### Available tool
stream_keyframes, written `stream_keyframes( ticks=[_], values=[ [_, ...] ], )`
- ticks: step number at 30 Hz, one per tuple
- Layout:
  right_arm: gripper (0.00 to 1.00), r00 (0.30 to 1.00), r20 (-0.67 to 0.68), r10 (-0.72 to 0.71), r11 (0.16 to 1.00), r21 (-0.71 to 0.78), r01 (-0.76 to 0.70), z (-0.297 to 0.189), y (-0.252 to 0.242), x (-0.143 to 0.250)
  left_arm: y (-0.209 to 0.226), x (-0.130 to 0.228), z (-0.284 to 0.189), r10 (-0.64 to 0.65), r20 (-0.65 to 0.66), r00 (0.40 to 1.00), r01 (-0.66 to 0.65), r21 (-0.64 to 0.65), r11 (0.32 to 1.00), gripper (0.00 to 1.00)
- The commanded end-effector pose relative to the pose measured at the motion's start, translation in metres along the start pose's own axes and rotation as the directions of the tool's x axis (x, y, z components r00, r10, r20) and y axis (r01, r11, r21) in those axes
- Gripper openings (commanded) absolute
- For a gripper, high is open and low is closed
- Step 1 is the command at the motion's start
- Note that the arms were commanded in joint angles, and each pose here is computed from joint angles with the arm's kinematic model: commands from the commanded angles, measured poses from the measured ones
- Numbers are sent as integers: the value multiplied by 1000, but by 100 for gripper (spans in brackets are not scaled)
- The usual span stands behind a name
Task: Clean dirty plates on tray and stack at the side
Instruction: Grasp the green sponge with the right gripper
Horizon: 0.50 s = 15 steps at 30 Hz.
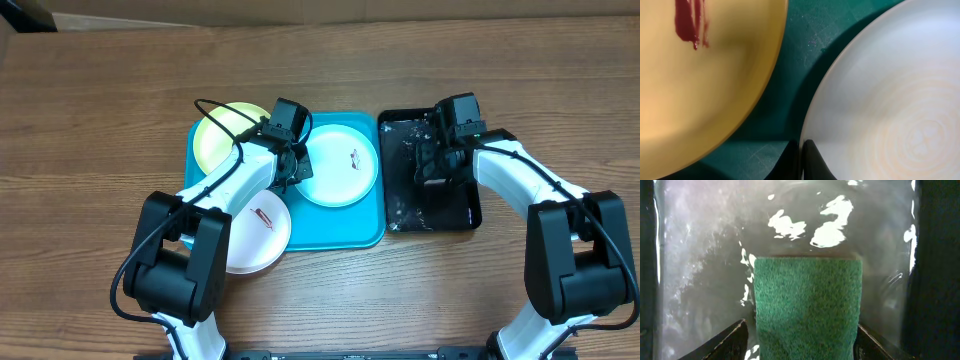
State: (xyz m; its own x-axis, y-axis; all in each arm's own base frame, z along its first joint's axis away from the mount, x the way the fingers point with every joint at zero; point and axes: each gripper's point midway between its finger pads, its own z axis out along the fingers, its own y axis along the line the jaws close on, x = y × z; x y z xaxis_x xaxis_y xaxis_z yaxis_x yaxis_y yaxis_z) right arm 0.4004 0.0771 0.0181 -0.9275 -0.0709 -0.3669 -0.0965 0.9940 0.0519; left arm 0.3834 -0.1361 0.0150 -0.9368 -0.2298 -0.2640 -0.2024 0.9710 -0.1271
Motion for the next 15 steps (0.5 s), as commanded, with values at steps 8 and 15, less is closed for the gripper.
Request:
stream_keyframes(
  ticks=[8,15],
  values=[
    [68,1000,27,2,1000,-8,-2,2,2,-6,9,4,6,-4,-18,1000,3,-29,1000,4],
    [71,1000,26,2,1000,-8,-2,3,2,-5,9,4,6,-4,-17,1000,3,-30,1000,4]
  ],
)
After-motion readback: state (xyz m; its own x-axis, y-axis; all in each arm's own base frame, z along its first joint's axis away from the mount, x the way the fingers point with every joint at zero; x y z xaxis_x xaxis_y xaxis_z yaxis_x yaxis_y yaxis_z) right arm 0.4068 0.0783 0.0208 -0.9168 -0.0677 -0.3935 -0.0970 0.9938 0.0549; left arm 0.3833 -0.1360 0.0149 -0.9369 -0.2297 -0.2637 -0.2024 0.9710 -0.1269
